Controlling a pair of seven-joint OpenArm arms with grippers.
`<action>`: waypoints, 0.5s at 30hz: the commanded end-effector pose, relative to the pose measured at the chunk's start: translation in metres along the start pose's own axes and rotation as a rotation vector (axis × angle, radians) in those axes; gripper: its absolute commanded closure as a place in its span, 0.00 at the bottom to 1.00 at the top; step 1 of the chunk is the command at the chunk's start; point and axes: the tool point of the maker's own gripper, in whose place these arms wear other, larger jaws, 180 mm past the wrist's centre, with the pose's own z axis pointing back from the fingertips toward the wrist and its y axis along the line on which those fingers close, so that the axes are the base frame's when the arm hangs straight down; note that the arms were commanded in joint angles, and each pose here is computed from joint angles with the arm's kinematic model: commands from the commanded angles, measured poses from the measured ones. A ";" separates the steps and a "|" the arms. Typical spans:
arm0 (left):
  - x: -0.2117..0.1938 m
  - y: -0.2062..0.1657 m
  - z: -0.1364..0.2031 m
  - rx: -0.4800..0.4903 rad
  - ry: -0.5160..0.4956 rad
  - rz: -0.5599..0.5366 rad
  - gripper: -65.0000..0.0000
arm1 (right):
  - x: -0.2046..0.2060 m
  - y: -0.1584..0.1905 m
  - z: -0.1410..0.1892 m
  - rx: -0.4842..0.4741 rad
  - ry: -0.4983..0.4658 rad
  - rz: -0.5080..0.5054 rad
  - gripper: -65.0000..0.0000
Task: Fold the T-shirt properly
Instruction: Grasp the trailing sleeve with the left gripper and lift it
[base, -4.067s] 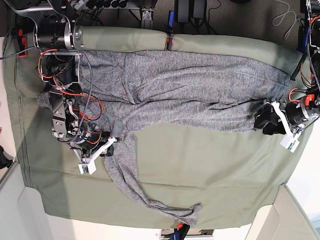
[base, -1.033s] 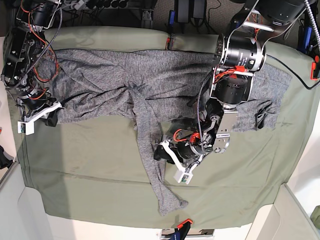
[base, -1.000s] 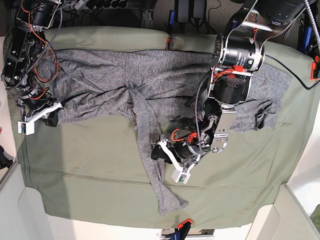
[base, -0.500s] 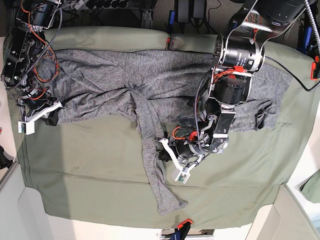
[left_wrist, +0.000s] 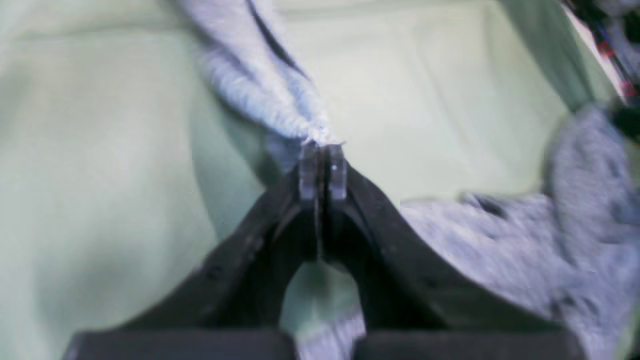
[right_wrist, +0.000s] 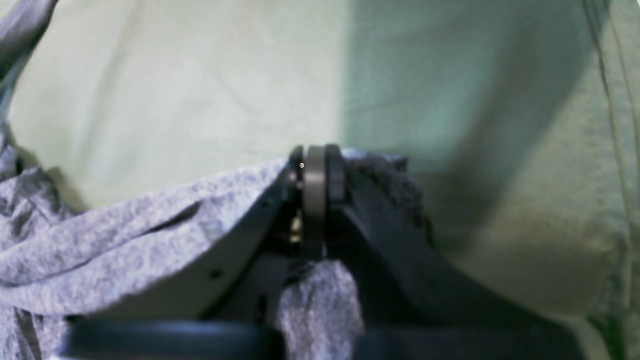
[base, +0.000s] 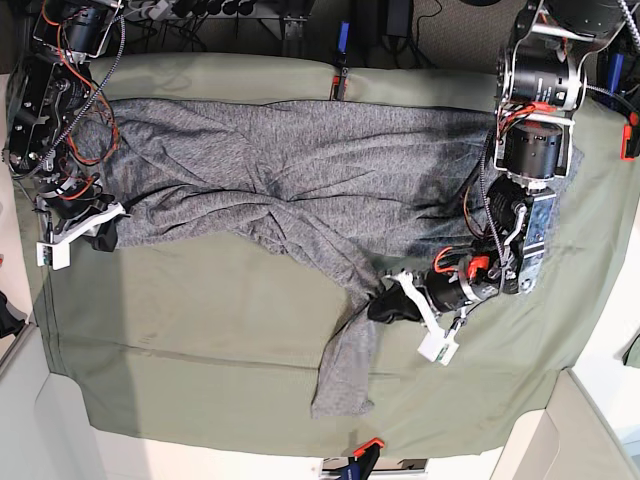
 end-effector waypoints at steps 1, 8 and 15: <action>0.019 -0.004 0.012 -0.019 -0.062 -0.028 1.00 | 0.022 0.001 0.002 0.009 -0.064 0.011 1.00; 0.005 -0.028 0.057 -0.023 -0.151 -0.113 1.00 | 0.023 0.001 0.002 0.009 -0.069 0.011 1.00; 0.018 -0.029 0.062 -0.017 -0.181 -0.133 0.38 | 0.024 0.001 0.002 0.009 -0.070 0.011 1.00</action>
